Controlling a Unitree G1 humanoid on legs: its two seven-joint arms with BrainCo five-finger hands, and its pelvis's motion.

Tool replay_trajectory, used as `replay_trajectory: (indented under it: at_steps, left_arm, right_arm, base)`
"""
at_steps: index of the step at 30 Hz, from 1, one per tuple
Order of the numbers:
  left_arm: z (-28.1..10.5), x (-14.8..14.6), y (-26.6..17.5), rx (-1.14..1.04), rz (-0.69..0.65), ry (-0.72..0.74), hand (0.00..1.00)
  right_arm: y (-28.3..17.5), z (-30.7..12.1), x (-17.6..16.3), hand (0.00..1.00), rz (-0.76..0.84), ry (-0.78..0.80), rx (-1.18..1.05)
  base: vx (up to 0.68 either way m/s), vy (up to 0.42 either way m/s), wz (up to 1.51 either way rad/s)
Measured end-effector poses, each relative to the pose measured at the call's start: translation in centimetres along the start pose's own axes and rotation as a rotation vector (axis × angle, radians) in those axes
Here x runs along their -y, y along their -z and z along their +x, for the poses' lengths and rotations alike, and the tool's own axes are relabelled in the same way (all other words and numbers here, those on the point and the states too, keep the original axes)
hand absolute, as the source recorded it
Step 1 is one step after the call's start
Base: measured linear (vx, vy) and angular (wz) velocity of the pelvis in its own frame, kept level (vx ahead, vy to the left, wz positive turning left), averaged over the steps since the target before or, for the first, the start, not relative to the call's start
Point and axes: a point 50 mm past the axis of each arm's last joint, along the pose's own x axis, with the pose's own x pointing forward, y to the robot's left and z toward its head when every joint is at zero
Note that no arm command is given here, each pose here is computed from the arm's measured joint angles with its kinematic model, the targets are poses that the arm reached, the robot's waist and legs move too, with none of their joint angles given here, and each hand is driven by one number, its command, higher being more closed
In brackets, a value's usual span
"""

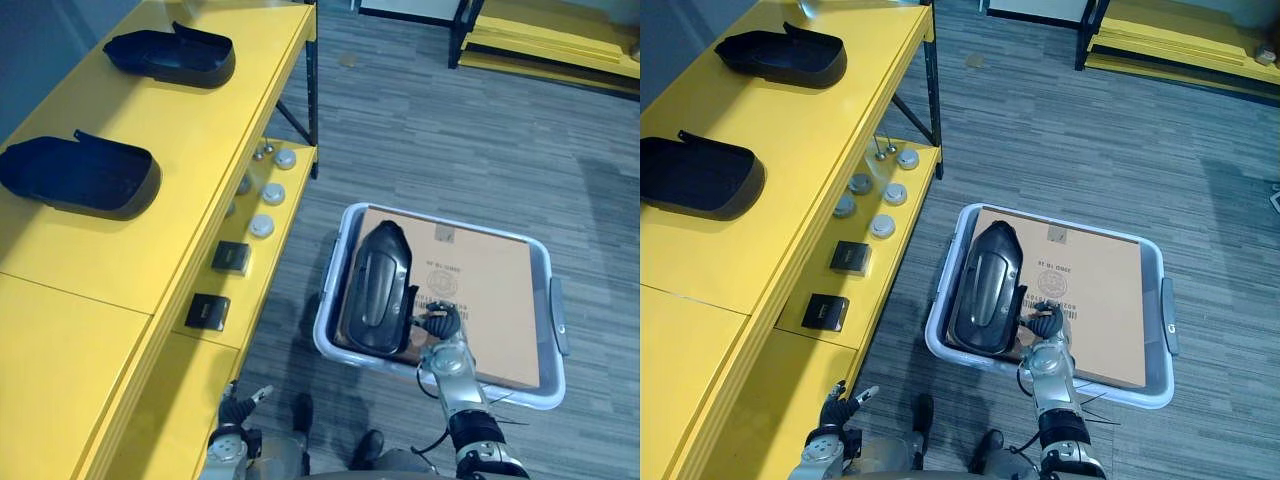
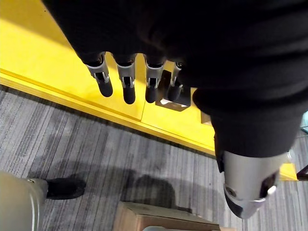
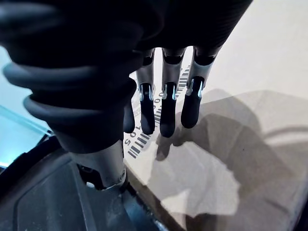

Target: Walk over and take plastic housings, then place them on the shelf

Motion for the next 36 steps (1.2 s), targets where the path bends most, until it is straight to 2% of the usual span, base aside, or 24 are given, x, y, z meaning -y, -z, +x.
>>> replay_trajectory:
  at_steps: [6, 18, 28, 36]
  left_arm:
    - [0.0, 0.0, -0.1, 0.001, 0.0, -0.001, 0.0]
    - [0.4, 0.3, -1.8, 0.055, -0.013, 0.007, 0.0]
    - [-1.4, 3.5, -8.1, 0.351, -0.005, 0.125, 0.0]
    - [-5.6, 5.1, -15.2, 0.692, -0.126, 0.195, 0.0]
  right_arm:
    - [-0.4, 0.1, -0.8, 1.0, 0.012, -0.05, -0.001]
    - [-3.0, 0.4, -0.2, 1.0, 0.094, -0.028, 0.087]
    - [-5.5, -1.8, 3.4, 1.0, 0.174, 0.134, 0.301]
    - [-9.1, -4.5, 4.8, 1.0, 0.229, 0.205, 0.512]
  base:
    - [0.0, 0.007, 0.06]
    - [0.0, 0.002, -0.05]
    - [0.0, 0.0, 0.0]
    - [0.0, -0.005, 0.01]
